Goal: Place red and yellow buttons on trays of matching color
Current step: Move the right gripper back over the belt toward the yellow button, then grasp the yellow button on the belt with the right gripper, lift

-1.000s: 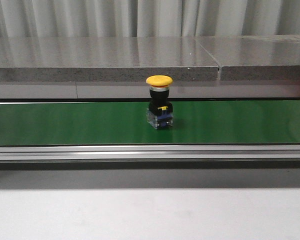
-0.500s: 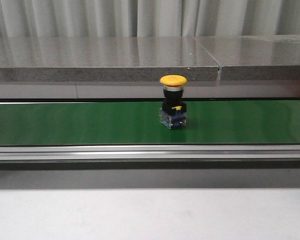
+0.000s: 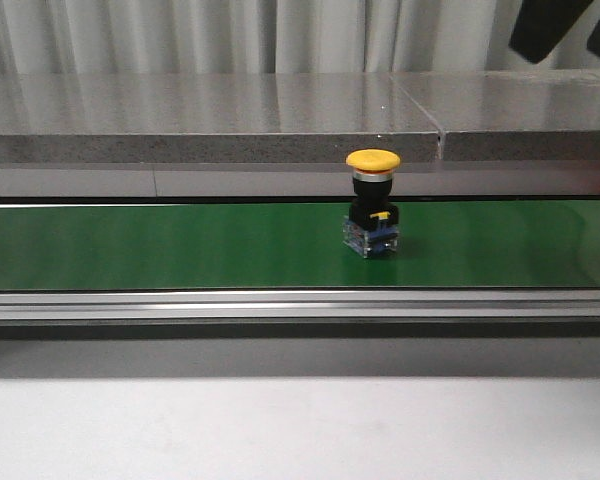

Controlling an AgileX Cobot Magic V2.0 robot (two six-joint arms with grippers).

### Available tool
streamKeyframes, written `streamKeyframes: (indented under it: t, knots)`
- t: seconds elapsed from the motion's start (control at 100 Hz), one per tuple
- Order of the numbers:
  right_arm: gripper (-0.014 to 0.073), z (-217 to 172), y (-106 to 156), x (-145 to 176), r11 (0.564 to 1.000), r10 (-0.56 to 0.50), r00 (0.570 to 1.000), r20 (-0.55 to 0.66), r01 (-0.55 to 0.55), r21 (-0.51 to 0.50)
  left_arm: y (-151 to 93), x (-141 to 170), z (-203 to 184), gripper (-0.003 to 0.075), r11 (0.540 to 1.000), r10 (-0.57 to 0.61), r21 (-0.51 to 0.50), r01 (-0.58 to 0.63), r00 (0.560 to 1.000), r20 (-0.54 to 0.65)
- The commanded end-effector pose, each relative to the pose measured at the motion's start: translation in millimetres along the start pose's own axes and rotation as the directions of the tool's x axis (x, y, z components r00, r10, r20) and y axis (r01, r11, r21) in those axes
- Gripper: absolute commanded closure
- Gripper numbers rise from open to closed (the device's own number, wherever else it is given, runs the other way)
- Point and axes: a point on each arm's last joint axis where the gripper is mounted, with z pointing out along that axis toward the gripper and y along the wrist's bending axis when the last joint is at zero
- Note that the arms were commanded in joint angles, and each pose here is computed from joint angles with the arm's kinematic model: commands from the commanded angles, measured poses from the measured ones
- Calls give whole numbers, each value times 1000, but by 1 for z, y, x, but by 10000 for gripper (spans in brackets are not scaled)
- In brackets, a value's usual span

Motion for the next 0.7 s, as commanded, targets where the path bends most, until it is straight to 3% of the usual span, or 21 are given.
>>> streamKeyframes:
  t: [0.0,0.26,0.69]
  knots:
    - [1,-3,8,-9,999,-46,998,49,46,-8,0,-14,-5,741,1000,-3,1,3,996,95]
    - [1,36,27,-16,993,-96,995,-23,95,-64,0,-14,-5,741,1000,-3,1,3,996,95]
    - [1,80,24,-32,996,-66,997,32,68,-57,0,-14,-5,741,1000,-3,1,3,996,95]
